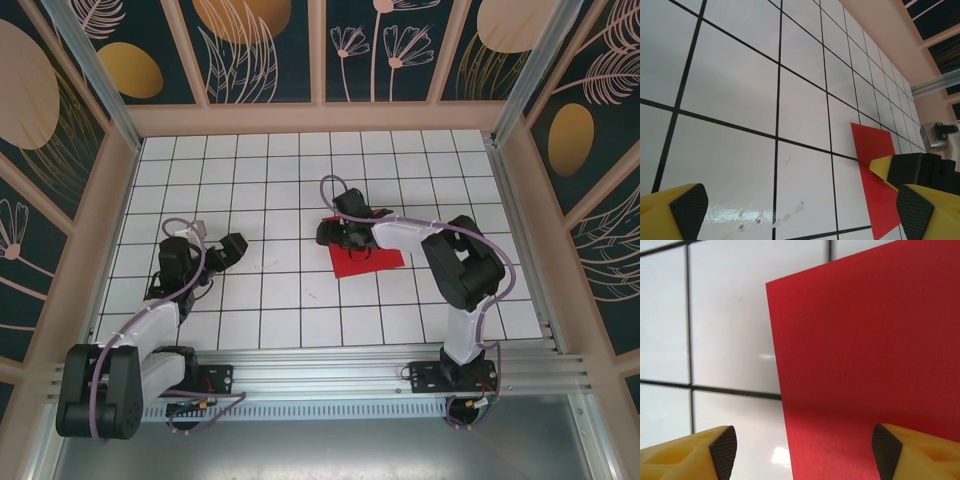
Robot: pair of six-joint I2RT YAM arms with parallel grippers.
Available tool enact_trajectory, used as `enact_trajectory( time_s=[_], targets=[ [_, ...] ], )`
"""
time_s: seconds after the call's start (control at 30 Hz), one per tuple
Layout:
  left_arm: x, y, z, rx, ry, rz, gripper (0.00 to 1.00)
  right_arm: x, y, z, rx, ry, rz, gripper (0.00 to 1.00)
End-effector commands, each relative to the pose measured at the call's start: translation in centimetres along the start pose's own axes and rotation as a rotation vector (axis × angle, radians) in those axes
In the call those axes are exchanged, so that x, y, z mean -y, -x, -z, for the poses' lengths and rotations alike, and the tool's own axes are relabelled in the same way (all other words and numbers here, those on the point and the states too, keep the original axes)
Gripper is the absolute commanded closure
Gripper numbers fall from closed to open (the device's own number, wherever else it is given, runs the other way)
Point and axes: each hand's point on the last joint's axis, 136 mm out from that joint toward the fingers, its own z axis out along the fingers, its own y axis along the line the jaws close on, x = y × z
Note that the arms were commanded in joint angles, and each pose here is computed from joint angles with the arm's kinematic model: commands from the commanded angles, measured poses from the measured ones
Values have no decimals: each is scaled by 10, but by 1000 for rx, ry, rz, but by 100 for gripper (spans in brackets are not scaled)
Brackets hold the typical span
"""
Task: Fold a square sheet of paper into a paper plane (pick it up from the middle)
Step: Move the square sheet of paper to the center of the table.
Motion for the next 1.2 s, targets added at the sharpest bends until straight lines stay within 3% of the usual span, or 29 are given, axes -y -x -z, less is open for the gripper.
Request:
enact_trajectory(
  time_s=[0.0, 0.17, 0.3, 0.43, 0.67, 0.9, 1.17],
  targets=[
    [13, -7, -5, -30, -38, -17, 2, -17, -2, 8, -23, -2, 3, 25],
    [26, -27, -16, -94, -53, -43, 1, 32, 32, 36, 66, -98, -44, 25],
    [34, -38, -22, -109, -59, -60, 1, 77, 31, 41, 47, -98, -99, 26],
    [46, -46, -32, -140, -74, -81, 2, 98, 17, 35, 2, -128, -112, 26],
    [54, -51, -43, -159, -87, -88, 2, 103, -23, 31, -64, -145, -130, 26],
    [48, -41, -41, -117, -22, -135, 1, 83, -61, 36, -116, -146, -112, 26],
    [42, -28, -31, -64, 44, -193, 1, 73, -33, 65, -25, -233, -54, 26]
  ],
)
